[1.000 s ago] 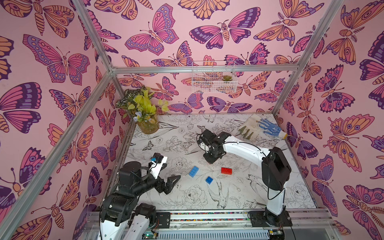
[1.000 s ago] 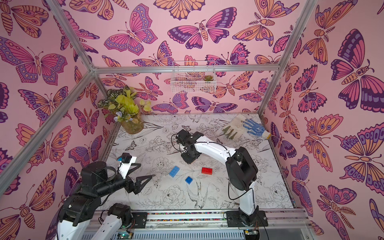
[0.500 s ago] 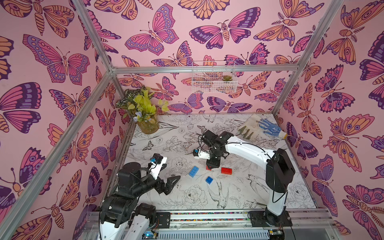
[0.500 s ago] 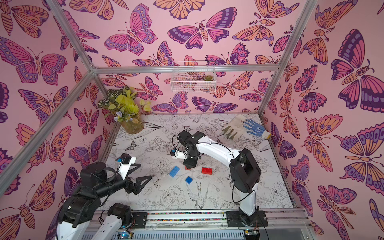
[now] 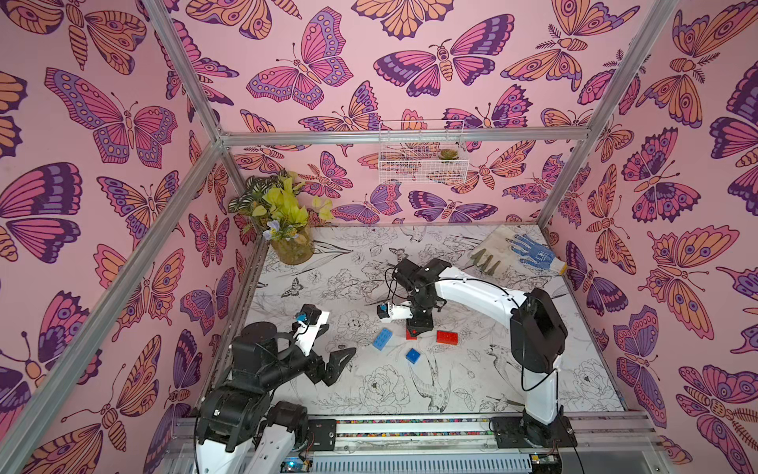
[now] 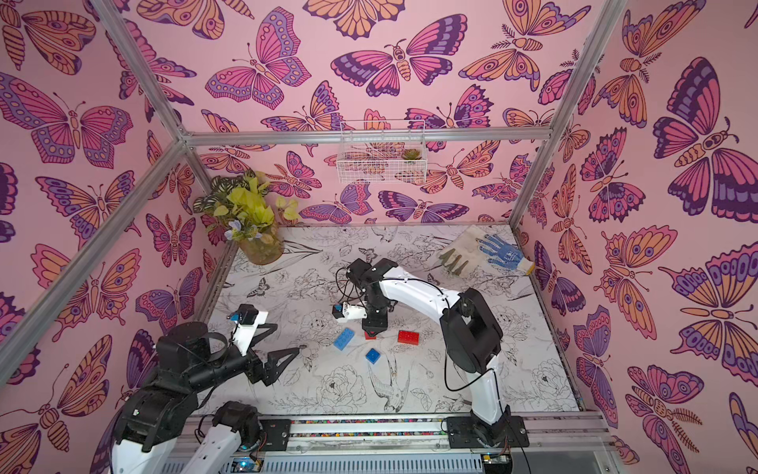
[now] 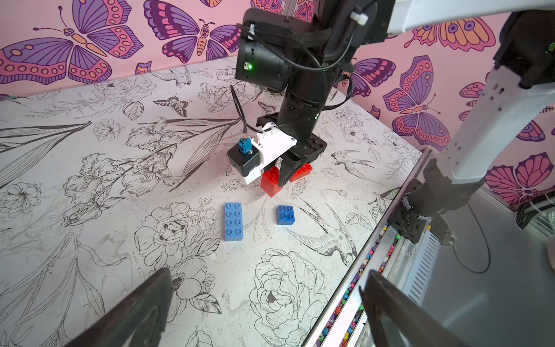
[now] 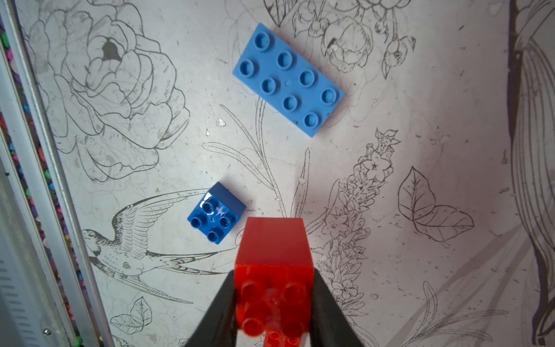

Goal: Assemble the letter f with lego
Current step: Adjust the lego brick at the center of the board.

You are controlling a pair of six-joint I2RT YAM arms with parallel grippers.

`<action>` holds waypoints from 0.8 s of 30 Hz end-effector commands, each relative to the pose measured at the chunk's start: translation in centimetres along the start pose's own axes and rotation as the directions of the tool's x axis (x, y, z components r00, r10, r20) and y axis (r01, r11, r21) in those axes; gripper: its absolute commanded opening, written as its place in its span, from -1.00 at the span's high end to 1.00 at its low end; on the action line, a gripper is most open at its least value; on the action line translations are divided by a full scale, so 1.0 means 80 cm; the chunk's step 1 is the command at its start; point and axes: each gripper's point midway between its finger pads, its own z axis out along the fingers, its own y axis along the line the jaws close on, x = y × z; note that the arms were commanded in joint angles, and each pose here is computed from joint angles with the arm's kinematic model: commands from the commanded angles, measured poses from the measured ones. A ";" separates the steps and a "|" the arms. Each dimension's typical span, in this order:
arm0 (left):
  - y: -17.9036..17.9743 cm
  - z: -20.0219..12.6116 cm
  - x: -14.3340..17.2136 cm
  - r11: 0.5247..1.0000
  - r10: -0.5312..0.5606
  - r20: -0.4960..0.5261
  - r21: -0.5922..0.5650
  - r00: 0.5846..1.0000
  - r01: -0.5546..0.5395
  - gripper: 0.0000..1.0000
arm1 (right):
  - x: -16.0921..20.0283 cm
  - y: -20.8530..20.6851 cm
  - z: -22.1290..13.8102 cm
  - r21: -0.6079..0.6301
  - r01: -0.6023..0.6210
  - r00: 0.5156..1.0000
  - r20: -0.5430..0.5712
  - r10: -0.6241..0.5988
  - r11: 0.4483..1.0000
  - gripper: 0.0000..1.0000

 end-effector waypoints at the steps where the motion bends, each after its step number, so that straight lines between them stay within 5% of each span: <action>1: -0.001 0.002 0.001 1.000 0.006 0.007 0.006 1.000 -0.006 -1.00 | -0.004 0.003 0.002 -0.023 0.036 0.999 -0.009 -0.037 0.999 0.74; 24: -0.001 0.006 0.001 1.000 0.001 -0.007 0.020 1.000 -0.001 -1.00 | 0.013 -0.026 0.022 -0.028 0.006 0.999 -0.035 -0.007 1.000 0.74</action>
